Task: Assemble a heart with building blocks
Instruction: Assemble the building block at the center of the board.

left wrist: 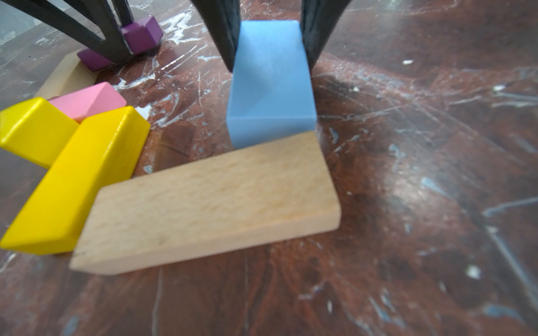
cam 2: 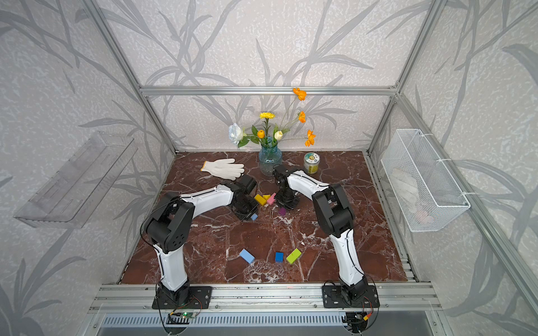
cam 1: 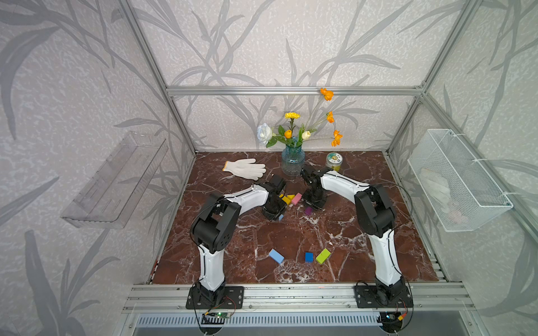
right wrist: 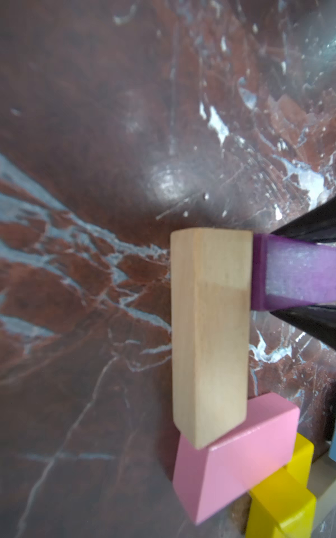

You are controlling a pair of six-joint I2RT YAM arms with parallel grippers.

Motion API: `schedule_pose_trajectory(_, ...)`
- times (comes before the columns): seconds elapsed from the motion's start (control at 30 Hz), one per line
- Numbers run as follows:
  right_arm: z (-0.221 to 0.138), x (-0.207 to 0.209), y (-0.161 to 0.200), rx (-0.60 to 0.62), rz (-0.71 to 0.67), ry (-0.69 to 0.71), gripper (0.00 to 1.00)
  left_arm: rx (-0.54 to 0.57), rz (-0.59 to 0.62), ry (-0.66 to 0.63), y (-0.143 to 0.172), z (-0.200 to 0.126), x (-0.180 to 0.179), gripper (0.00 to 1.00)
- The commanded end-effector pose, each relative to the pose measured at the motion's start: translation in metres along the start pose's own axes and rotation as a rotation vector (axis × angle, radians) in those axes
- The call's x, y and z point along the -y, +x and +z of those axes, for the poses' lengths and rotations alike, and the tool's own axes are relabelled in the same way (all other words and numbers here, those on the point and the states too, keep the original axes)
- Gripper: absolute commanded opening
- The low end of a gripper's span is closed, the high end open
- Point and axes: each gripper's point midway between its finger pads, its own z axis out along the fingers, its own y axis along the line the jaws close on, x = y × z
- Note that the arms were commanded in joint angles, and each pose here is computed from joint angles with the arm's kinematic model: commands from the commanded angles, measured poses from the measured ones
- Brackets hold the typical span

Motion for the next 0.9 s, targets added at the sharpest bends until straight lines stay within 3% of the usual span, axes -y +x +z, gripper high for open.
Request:
schedule_pose_trajectory(0.0, 0.0067, 0.0061, -0.0008, -0.012, 0.018, 0.040, 0.01, -0.011, -0.046, -0.209, -0.0015, 0.0287, -0.0575, 0.16)
schedule_pose_trajectory(0.47, 0.0092, 0.0110, 0.0004, -0.017, 0.024, 0.058, 0.03, -0.012, -0.046, -0.208, -0.0014, 0.0285, -0.0574, 0.17)
schedule_pose_trajectory(0.57, 0.0096, 0.0103, 0.0006, -0.020, 0.024, 0.059, 0.13, -0.015, -0.046, -0.213, -0.0016, 0.0284, -0.0579, 0.20)
schedule_pose_trajectory(0.87, 0.0092, 0.0100, 0.0001, -0.021, 0.020, 0.059, 0.51, -0.021, -0.038, -0.218, -0.0012, 0.0278, -0.0569, 0.42)
